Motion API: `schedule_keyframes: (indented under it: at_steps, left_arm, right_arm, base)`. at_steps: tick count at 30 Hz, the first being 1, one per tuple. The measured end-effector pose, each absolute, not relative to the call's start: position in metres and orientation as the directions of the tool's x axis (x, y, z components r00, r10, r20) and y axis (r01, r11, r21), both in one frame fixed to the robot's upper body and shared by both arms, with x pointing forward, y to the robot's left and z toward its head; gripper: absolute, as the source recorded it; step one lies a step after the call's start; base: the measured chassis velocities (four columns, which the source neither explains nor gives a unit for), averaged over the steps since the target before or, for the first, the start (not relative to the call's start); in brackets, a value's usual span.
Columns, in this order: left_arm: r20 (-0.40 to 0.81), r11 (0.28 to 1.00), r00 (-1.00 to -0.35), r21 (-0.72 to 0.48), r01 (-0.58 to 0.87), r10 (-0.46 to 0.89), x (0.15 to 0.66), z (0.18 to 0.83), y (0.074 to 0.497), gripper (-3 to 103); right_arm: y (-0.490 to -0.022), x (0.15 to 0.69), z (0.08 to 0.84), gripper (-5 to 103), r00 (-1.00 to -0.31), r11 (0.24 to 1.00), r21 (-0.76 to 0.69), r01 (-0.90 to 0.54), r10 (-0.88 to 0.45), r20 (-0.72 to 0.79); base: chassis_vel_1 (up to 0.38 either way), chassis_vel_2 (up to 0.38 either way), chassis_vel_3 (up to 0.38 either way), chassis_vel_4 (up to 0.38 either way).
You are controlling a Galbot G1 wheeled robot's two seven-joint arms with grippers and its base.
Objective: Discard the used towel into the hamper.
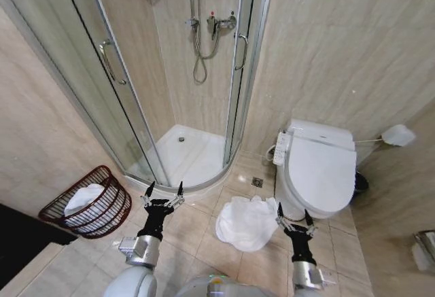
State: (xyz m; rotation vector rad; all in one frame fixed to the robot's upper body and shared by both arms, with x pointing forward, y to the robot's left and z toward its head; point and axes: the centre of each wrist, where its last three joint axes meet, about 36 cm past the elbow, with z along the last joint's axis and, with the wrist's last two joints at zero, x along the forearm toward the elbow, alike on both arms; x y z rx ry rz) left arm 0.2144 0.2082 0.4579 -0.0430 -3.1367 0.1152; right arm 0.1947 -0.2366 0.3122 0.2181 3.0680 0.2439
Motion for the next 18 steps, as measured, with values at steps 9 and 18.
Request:
schedule_keyframes:
  at_steps: [9, 18]
  left_arm:
    - [0.002, 0.997, -1.0, -0.073, 0.027, 0.027, 0.214, 0.458, 0.208, 100]
    - [0.001, 0.997, -1.0, -0.073, 0.027, 0.027, 0.214, 0.458, 0.208, 100]
  right_arm:
    - [-0.237, 0.193, 0.309, 100, -0.987, 0.972, 0.18, 0.151, 0.159, -0.028]
    - [-0.236, 0.183, 0.297, 100, -0.982, 0.961, 0.2, 0.189, 0.189, 0.019]
  base:
    - [0.0, 0.0, 0.0, 0.0]
    - [0.0, 0.0, 0.0, 0.0]
